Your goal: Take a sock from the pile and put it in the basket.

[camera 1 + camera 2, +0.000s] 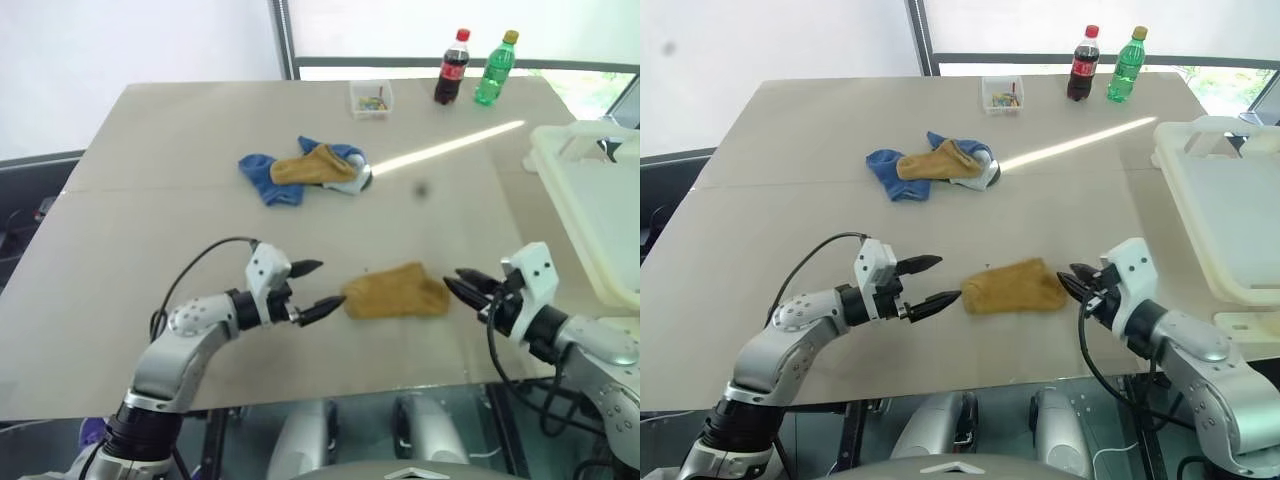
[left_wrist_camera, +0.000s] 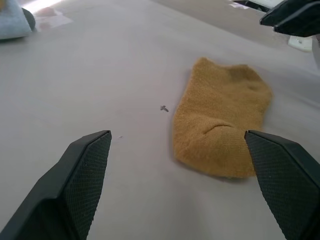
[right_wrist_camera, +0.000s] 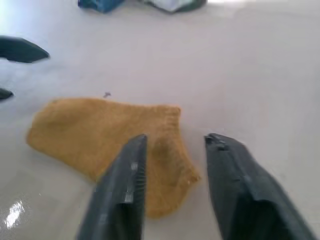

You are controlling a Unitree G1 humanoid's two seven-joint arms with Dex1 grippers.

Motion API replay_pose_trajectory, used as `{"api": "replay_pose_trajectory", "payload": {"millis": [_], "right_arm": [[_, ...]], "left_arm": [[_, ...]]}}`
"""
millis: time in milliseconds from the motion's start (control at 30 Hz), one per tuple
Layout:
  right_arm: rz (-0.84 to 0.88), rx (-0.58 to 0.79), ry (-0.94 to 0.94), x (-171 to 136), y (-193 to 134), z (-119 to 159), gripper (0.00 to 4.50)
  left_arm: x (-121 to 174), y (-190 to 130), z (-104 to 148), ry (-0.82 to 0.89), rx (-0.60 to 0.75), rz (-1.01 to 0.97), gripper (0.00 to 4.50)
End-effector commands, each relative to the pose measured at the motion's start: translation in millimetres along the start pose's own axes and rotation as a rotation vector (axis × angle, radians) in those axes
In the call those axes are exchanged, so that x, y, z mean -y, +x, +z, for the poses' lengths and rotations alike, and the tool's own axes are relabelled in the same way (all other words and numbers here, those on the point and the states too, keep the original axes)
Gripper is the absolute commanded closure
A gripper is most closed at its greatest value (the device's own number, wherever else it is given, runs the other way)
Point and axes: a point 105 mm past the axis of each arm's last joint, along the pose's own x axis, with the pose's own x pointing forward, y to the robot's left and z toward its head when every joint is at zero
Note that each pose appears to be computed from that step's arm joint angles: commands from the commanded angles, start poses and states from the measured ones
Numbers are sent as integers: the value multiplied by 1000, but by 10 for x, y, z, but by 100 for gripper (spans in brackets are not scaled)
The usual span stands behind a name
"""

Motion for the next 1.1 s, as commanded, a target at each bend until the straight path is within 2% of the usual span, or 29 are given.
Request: {"api": "replay_pose_trajectory", "payload": {"millis": [33, 233, 367, 433, 467, 633, 767, 800, 900, 1000, 1100], "right_arm": [[36, 8, -77, -22, 82, -24, 439], [18, 37, -124, 47, 188, -24, 439], [39, 39, -137, 44, 258, 9, 323], [40, 23, -149, 51, 272, -12, 218], [48, 10, -148, 41, 283, -46, 183], [47, -48, -134, 68, 345, -182, 183], [12, -84, -91, 142, 394, -281, 183], [8, -89, -90, 148, 397, -303, 204], [9, -102, -55, 151, 408, -378, 308], [18, -105, -33, 121, 388, -427, 450], [28, -92, -24, 81, 338, -391, 450]], "left_arm": [[30, 0, 81, 40, 23, -14, 0], [-125, -79, 135, 58, 34, 60, 0], [-116, -70, 138, 57, 38, 69, 0], [-85, -51, 135, 57, 36, 58, 0], [-62, -29, 135, 55, 39, 49, 0], [48, 153, 103, 58, 25, -19, 0], [191, 296, -118, 76, -101, -119, 0], [200, 309, -143, 62, -108, -125, 0], [198, 343, -188, 30, -119, -134, 82], [204, 370, -223, 22, -120, -148, 232], [213, 347, -204, 3, -93, -154, 371]]}}
